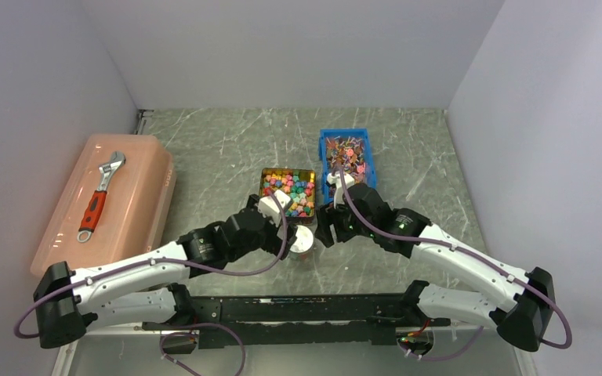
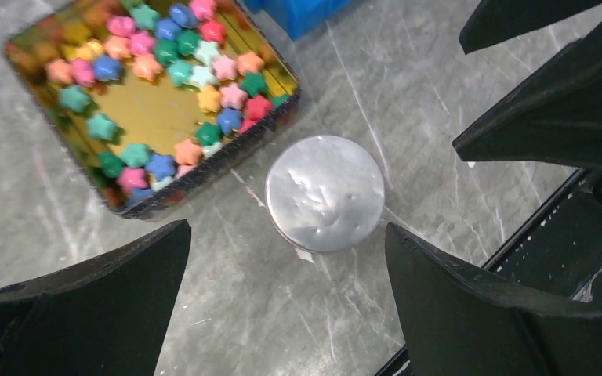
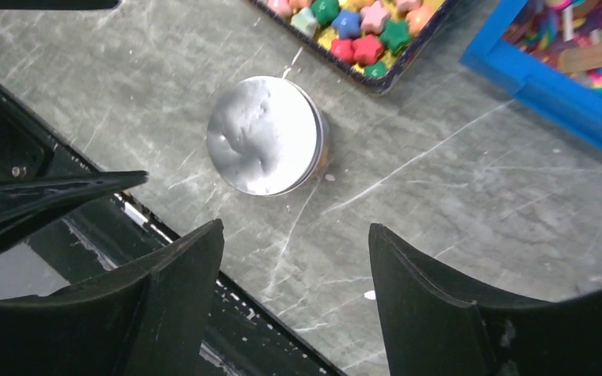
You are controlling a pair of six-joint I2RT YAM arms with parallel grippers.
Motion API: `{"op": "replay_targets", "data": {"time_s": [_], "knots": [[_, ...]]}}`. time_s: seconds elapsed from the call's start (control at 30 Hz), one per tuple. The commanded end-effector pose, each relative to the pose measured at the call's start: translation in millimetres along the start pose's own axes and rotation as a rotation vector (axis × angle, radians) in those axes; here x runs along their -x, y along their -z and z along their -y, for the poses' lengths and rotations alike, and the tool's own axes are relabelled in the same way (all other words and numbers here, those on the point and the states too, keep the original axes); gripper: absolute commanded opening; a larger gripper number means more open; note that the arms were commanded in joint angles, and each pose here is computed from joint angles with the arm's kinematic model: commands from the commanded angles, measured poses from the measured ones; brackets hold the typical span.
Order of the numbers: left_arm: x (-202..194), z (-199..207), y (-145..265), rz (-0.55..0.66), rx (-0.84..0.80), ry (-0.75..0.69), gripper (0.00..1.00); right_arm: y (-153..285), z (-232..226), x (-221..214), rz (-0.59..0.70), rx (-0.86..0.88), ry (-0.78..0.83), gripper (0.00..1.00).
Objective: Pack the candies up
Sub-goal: Reset both arms
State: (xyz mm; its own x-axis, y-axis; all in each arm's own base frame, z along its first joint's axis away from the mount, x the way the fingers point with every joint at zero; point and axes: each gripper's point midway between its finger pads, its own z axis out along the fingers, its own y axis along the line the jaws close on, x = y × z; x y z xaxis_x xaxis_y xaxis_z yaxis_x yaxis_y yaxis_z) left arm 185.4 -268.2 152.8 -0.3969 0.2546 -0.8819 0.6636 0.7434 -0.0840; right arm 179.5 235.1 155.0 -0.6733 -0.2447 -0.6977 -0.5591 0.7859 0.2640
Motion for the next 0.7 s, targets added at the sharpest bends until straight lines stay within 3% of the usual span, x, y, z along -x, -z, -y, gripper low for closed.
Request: {"op": "replay_targets", "data": {"time_s": [0.0, 0.2, 0.4, 0.67], "knots": [[27.2, -24.7, 23.1, -0.023, 0.135, -0.023, 1.00, 18.5, 7.0, 43.9, 0.134, -0.063, 0.041, 0.73], [72.1, -54.0, 45.4, -0.060, 0.228, 0.014, 0.99, 37.1, 20.5, 80.1, 0.241, -0.147, 0.042, 0.85], [105.1, -79.9, 63.4, -0.020, 0.287, 0.021, 0.99, 61.7, 46.7, 113.6, 0.367, -0.245, 0.000, 0.91], [118.6, -125.1, 92.0, 0.078, 0.392, 0.024, 0.99, 85.9, 106.9, 133.4, 0.509, -0.370, -0.228, 0.93]]}}
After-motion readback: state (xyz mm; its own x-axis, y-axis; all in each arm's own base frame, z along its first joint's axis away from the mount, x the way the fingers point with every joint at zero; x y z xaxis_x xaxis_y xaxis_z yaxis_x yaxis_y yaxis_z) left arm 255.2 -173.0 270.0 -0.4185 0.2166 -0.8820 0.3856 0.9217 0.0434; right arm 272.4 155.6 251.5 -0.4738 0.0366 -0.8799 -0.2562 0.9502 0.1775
